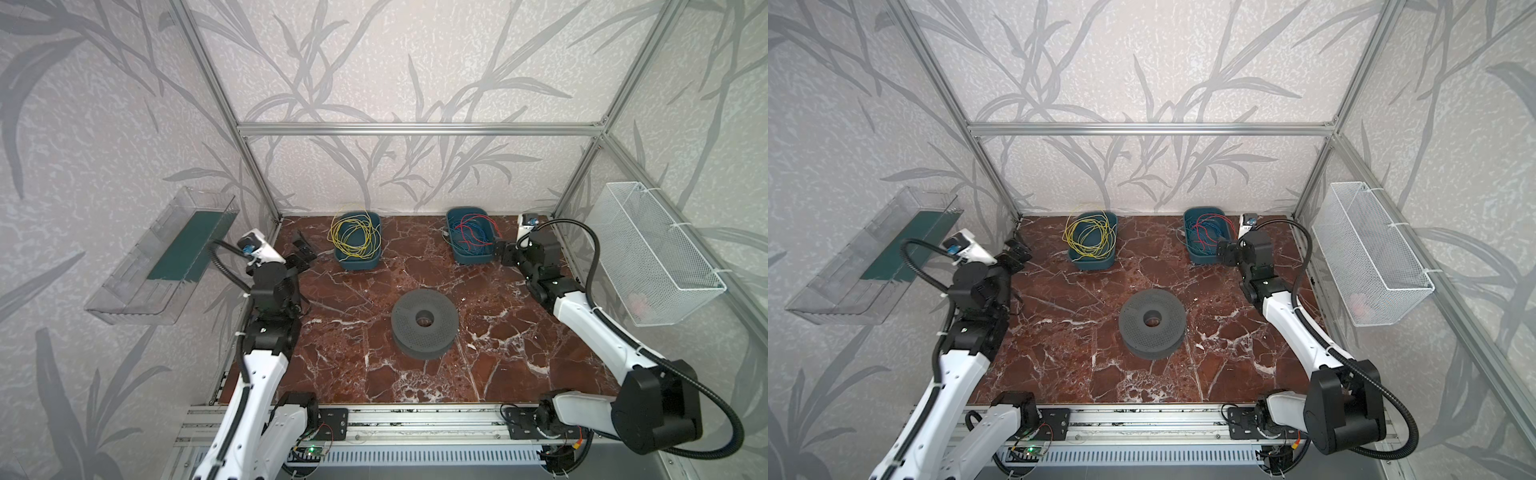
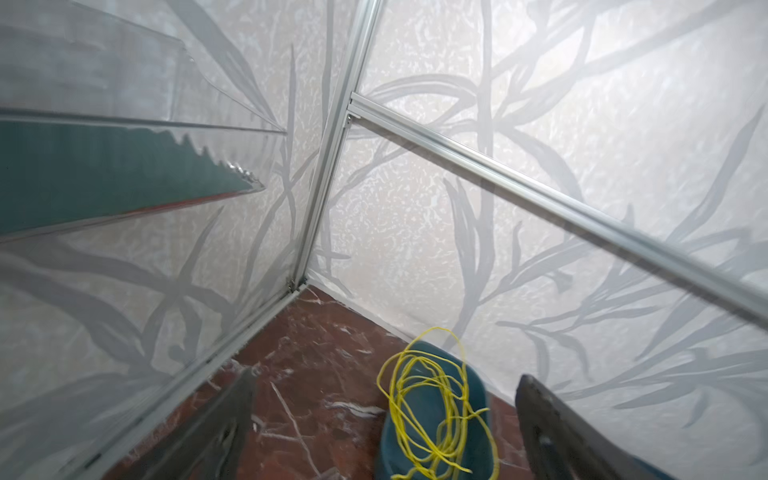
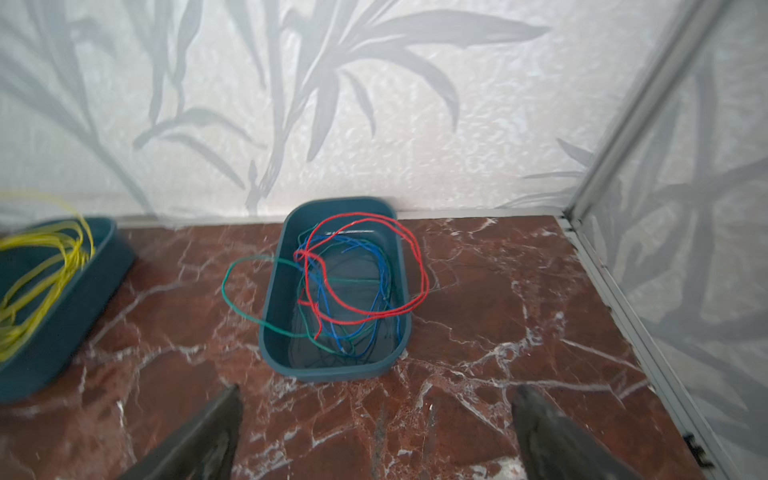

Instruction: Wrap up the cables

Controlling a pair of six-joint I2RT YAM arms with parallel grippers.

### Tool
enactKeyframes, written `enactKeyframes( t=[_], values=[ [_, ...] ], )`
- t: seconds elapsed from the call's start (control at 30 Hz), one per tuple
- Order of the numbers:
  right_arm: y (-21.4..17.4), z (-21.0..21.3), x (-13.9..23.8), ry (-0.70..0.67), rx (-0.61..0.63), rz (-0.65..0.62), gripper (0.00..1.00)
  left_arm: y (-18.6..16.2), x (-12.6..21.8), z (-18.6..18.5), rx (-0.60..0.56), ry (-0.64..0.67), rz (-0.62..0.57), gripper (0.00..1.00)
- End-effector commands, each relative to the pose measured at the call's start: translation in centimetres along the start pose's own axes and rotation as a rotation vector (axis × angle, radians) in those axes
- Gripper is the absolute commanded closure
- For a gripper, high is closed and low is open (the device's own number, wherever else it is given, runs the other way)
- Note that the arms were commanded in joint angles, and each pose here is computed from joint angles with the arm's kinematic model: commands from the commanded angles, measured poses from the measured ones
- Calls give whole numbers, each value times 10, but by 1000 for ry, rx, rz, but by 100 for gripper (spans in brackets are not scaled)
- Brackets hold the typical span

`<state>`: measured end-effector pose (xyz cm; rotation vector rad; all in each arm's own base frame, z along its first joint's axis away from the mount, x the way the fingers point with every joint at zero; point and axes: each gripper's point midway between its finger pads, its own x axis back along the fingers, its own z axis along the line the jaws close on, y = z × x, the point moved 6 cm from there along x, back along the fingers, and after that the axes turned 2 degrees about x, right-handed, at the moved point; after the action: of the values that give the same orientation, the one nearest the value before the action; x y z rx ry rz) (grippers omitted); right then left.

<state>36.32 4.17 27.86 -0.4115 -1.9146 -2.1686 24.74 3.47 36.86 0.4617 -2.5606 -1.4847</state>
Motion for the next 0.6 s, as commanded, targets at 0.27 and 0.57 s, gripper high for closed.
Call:
enactKeyframes(
  t=[0.27,0.57],
  values=[
    [-45,-12,-54,90,-217,387,42,-85,16,25,50,132,593,6],
    [-49,-26,-135,81,-184,564,79,-115,5,9,48,12,792,29]
  ],
)
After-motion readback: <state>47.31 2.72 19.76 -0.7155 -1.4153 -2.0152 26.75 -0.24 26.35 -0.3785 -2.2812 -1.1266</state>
